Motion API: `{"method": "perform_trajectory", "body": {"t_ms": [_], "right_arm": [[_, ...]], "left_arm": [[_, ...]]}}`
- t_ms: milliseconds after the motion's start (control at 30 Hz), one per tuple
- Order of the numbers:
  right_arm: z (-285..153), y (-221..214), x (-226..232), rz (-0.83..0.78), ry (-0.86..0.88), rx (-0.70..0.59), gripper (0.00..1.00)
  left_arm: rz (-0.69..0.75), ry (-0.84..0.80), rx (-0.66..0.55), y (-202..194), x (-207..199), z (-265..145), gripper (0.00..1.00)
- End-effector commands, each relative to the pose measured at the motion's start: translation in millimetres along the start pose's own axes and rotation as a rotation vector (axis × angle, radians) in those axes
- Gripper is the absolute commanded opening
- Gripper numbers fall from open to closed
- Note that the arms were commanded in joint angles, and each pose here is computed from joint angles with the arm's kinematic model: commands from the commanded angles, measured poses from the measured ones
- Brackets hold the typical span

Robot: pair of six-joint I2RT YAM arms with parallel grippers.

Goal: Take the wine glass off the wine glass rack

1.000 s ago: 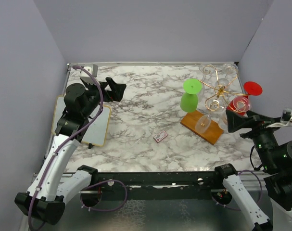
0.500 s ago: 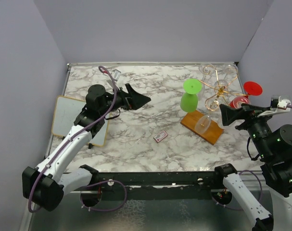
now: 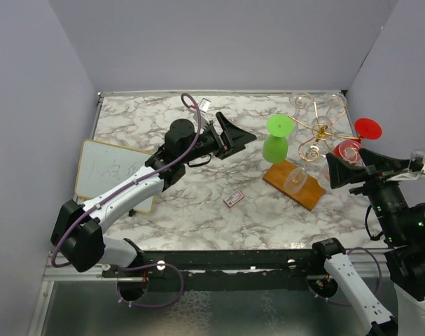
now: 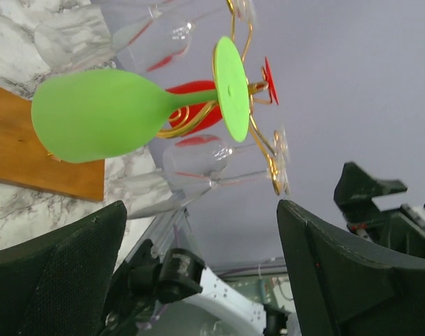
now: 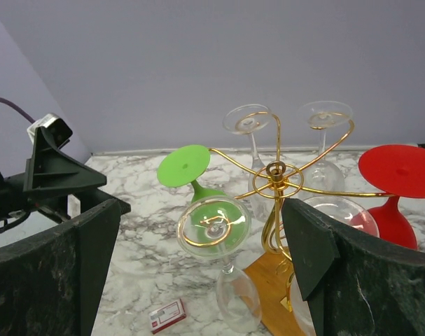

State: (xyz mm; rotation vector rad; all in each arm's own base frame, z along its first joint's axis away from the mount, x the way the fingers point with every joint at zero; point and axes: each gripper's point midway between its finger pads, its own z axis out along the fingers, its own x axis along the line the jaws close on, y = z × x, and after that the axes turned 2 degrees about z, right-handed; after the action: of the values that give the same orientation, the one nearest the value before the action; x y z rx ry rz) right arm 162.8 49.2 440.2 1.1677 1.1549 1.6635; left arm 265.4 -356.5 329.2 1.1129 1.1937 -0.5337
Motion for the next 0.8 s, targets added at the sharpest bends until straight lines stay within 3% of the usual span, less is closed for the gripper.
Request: {"method": "perform_trajectory", "body": {"t_ms": [0, 233, 567, 767], "right_arm": [[-8, 11, 5, -0.026, 0.034, -0.055, 0.99], [-16, 19, 4, -0.043, 0.031, -0.098, 0.99], [-22, 21, 3, -0.053, 0.028, -0.118, 0.99], [-24, 19, 0, -0.058, 0.017, -0.119, 0.99]], "left_arm": [[-0.079, -0.037, -0.140, 33, -23, 14, 0.89], [-0.142, -0.018, -0.126, 33, -14, 40, 0.72], [-0.139, -0.026, -0.113, 26, -18, 62, 0.66], [-0.155, -0.031, -0.113, 24, -17, 68, 0.56]]}}
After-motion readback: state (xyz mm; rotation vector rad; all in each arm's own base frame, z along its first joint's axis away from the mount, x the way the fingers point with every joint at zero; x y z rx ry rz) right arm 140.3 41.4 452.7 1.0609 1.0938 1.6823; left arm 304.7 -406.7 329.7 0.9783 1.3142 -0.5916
